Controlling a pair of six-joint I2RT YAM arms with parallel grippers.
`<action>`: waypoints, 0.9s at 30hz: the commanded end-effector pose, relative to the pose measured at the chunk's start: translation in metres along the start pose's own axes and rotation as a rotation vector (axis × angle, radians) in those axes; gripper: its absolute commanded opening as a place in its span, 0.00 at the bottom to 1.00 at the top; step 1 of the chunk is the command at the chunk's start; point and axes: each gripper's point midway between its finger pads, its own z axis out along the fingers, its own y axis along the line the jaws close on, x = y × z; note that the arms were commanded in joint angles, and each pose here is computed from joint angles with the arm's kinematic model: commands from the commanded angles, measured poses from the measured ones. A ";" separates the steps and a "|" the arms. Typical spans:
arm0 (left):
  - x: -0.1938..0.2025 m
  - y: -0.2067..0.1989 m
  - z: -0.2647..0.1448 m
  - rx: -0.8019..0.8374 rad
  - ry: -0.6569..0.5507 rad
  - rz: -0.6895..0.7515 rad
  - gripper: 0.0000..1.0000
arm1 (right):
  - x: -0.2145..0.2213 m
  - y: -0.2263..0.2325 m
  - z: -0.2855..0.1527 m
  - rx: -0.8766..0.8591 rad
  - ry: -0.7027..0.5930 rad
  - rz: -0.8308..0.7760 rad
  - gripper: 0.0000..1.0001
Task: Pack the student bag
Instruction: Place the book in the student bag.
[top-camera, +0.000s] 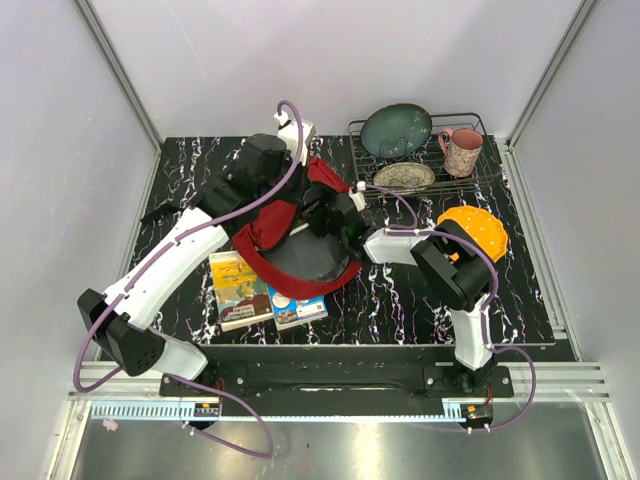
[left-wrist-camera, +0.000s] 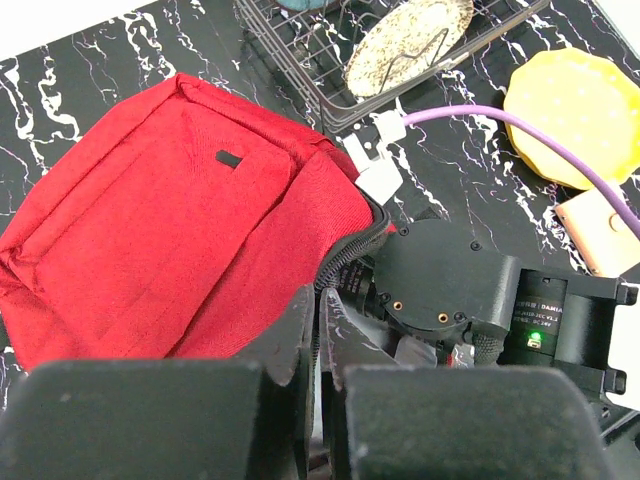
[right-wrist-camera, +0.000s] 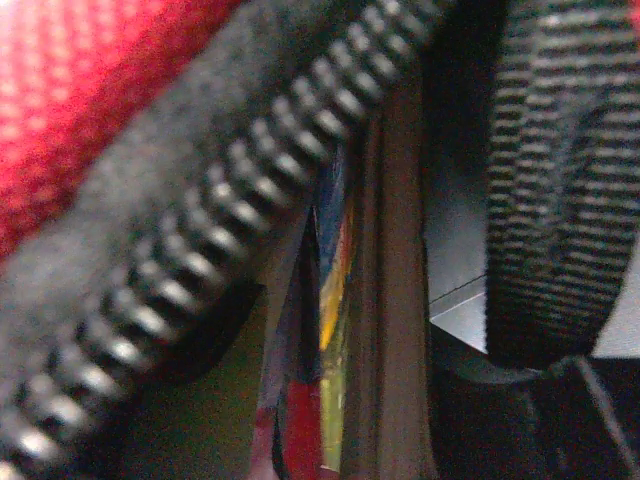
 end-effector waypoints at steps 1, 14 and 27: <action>-0.034 -0.004 -0.012 0.035 -0.105 -0.033 0.00 | 0.002 0.033 0.001 -0.085 -0.005 -0.025 0.56; -0.017 0.029 -0.008 -0.044 -0.086 -0.080 0.00 | 0.028 -0.003 -0.044 -0.015 0.169 -0.072 0.79; -0.011 0.029 -0.009 -0.025 -0.085 -0.094 0.00 | 0.044 -0.025 -0.056 0.019 0.226 -0.031 0.05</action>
